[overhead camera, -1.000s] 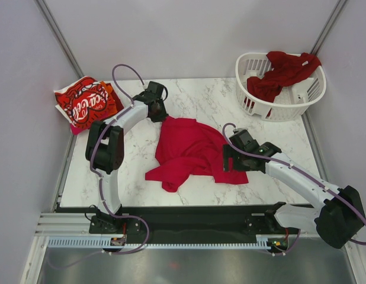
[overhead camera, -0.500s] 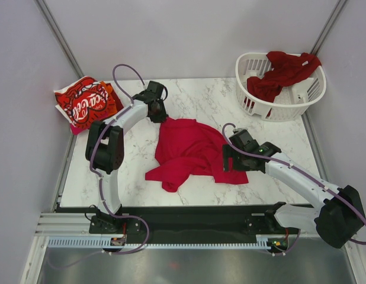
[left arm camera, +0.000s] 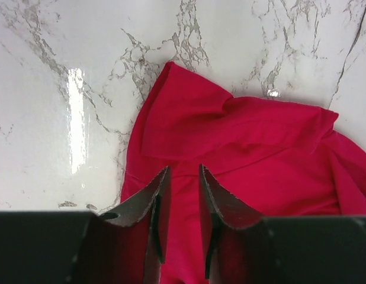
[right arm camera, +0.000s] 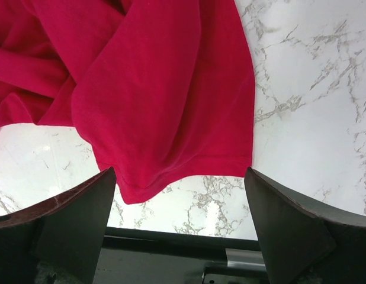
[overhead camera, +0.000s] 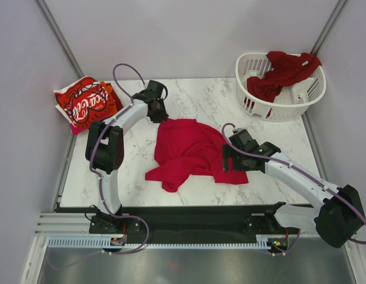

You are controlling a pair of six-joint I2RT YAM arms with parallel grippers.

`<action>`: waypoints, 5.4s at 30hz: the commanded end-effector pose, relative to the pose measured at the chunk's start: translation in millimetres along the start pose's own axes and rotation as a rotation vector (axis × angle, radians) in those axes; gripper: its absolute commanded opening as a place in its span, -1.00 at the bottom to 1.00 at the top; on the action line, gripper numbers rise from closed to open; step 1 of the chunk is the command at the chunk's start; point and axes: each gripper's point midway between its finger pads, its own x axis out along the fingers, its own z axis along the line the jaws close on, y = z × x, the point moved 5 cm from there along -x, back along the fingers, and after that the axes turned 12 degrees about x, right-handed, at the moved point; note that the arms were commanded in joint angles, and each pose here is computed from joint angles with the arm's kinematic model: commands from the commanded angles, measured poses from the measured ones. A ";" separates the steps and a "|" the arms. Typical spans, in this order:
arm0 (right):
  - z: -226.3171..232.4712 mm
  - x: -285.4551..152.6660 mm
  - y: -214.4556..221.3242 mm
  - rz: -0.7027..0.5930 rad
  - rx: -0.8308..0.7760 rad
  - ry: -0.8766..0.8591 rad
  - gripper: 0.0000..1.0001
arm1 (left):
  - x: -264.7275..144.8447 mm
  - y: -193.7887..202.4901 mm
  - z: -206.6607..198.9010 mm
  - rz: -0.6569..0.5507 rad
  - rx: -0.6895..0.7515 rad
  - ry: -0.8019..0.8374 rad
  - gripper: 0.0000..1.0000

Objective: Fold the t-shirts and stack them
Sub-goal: Flatten the tshirt out

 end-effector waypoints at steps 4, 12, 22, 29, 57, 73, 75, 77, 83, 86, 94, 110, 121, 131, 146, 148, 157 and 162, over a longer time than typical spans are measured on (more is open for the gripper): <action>2.9 1.7 -4.7 -0.021 -0.005 -0.008 0.96 | -1.5 -17.0 -4.6 -0.032 0.054 0.005 -0.15; 3.2 3.0 -4.4 -0.019 -0.010 -0.008 0.96 | 23.9 -14.7 -15.6 -0.003 0.084 0.019 -0.08; 3.0 5.3 -4.1 -0.015 -0.011 -0.003 0.96 | 40.0 -7.7 -21.7 0.021 0.101 0.010 -0.17; 3.5 6.2 -3.8 -0.013 -0.016 -0.004 0.96 | 46.6 -5.2 -18.4 0.026 0.119 -0.015 -0.28; -28.8 -13.3 -39.7 -0.144 0.296 0.061 0.92 | -48.6 -24.6 -17.1 -0.033 0.169 0.010 -0.88; -53.0 30.0 23.3 0.071 0.505 0.079 0.61 | -66.6 -15.5 -15.8 -0.033 0.158 0.036 -0.91; -59.7 37.1 32.7 0.103 0.526 0.088 0.54 | -66.9 -14.1 -14.7 -0.031 0.162 0.032 -0.91; -61.1 42.9 37.4 0.113 0.539 0.073 0.49 | -67.3 -14.7 -13.5 -0.035 0.164 0.024 -0.91; -63.5 48.8 39.7 0.116 0.529 0.077 0.37 | -63.7 -14.4 -14.4 -0.028 0.163 0.026 -0.92; -66.1 50.1 38.3 0.099 0.522 0.089 0.26 | -62.2 -12.6 -13.5 -0.021 0.162 0.021 -0.92; -70.2 56.8 36.1 0.073 0.506 0.104 -0.43 | -58.8 -12.0 -13.0 -0.017 0.161 0.015 -0.92; -21.4 -31.1 -71.4 -0.211 0.382 -0.157 -1.00 | -174.8 -40.8 -7.3 -0.263 0.159 0.040 -0.95; 20.9 -234.9 -135.6 -0.611 0.099 -0.575 -1.00 | -415.4 -9.9 18.8 -0.805 0.194 0.232 -0.95; -7.9 -419.1 -94.6 -1.147 -0.044 -0.819 -1.00 | -587.2 80.9 38.5 -1.257 0.281 0.537 -0.95; -19.8 -443.5 -110.8 -1.271 0.017 -0.741 -1.00 | -639.2 83.1 62.6 -1.446 0.217 0.409 -0.95; -22.5 -408.4 -139.6 -1.228 0.088 -0.584 -1.00 | -596.9 46.3 57.3 -1.312 0.155 0.324 -0.95; 21.4 -128.0 -267.5 -0.728 0.110 -0.069 -1.00 | -351.1 -96.5 45.4 -0.761 0.212 -0.064 -0.95; 36.9 -36.6 -329.3 -0.590 0.140 0.125 -0.22 | -98.7 -178.7 115.6 -0.337 0.073 -0.030 -0.71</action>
